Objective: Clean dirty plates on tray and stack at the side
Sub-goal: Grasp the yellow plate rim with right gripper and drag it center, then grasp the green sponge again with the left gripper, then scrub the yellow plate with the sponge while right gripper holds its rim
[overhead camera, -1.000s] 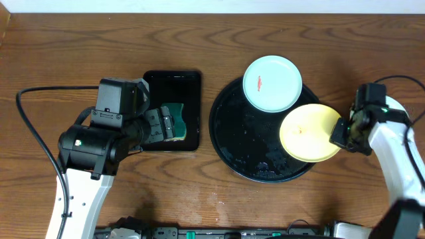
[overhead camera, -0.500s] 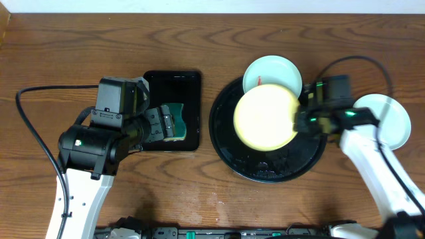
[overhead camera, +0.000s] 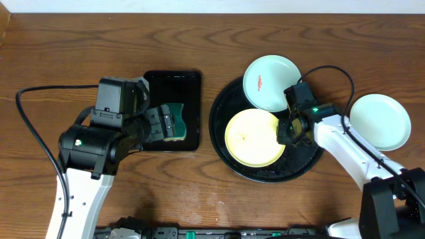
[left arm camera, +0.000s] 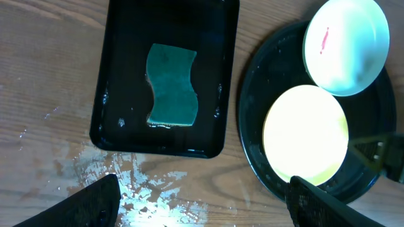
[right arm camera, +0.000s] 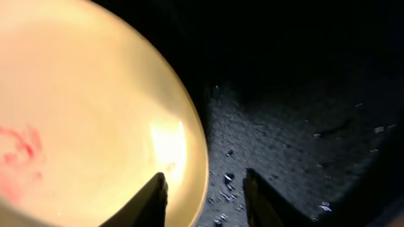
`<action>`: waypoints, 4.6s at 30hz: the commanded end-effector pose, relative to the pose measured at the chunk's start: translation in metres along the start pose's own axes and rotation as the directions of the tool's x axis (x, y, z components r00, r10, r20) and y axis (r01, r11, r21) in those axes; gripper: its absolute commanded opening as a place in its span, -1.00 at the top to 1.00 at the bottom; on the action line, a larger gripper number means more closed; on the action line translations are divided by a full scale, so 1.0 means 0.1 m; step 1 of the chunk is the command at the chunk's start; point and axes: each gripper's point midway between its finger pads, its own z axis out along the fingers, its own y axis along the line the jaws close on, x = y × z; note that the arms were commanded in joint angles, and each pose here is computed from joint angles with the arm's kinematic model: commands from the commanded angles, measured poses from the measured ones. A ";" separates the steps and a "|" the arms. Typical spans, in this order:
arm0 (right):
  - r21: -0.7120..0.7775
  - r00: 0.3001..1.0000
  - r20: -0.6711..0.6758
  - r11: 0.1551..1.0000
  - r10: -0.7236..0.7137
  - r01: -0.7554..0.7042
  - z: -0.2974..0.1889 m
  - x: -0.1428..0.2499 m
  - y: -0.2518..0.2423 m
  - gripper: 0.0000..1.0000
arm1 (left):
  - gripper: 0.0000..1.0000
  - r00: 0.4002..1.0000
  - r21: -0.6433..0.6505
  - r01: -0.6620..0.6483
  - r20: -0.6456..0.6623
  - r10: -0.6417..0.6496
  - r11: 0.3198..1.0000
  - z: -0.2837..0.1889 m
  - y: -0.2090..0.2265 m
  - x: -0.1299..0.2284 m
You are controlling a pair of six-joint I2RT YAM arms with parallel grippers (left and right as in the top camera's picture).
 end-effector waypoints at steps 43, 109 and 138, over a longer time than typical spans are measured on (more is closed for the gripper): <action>-0.079 0.971 0.119 0.972 -0.209 0.219 -0.39 -0.35 0.09 0.24 | -0.18 0.949 -0.222 0.042 -0.295 -0.108 0.974 2.18 0.46 0.14; -0.078 0.971 0.115 0.973 -0.209 0.219 -0.39 -0.34 0.09 0.18 | -0.17 0.958 -0.258 -0.066 -0.285 -0.010 0.964 2.07 0.56 0.41; -0.142 0.976 0.081 0.967 -0.203 0.213 0.18 0.08 0.09 0.48 | 0.85 0.980 -0.003 -0.017 -0.197 0.016 1.000 1.41 -0.16 -0.15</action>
